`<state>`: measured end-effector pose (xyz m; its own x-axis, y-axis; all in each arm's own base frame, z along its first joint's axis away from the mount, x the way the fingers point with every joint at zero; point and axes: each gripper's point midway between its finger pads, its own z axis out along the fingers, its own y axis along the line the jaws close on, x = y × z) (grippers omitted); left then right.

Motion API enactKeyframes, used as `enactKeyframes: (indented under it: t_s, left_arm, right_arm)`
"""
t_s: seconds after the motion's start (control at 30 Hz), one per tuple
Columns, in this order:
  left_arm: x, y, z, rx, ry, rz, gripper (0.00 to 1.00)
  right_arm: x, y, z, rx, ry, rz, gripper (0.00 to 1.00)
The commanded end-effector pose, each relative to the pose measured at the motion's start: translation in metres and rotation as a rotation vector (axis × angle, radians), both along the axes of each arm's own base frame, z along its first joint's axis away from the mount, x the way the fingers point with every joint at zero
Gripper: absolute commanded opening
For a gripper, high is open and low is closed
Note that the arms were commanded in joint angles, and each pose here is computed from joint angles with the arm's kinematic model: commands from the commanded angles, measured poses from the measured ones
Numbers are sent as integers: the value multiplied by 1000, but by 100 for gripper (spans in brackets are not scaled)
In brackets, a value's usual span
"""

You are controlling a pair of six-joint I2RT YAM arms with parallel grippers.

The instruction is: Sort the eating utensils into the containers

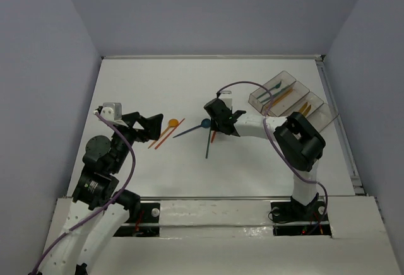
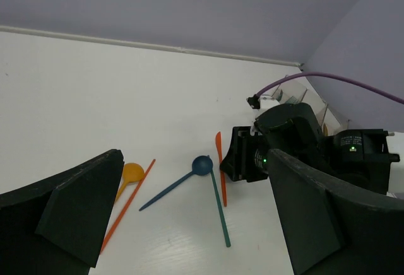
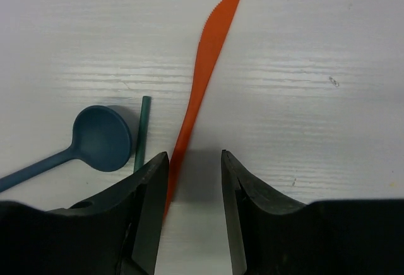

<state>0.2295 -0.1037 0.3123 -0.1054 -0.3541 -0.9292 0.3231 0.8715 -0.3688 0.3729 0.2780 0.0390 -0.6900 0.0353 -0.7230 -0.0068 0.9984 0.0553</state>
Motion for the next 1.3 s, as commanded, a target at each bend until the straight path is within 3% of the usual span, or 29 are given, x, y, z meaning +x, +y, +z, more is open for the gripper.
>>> enactKeyframes:
  t_s: [0.0,0.33,0.9,1.03,1.2,1.27]
  left_arm:
    - [3,-1,7,-4,-37,-5,99]
    - [3,-1,8,-4,-39,-5,99]
    - [2,-1,8,-8,-39,-5,99]
    - [2,-1,8,-8,-40,-5,99]
    - [2,-1,8,-7,-41,-3,99]
    - [1,0,8,-9,-42,-3,99]
  right_arm:
    - [7,12,8,24,-21,-12,44]
    - [5,8,-3,11,-7,-25,43]
    - [-6,-34,-1,-94,-26,-166,8]
    - [-6,-41,16,-67,-79,-202,3]
    - [3,-42,80,126,-214,-185,0]
    - [2,-66,109,189,-270,-215,0]
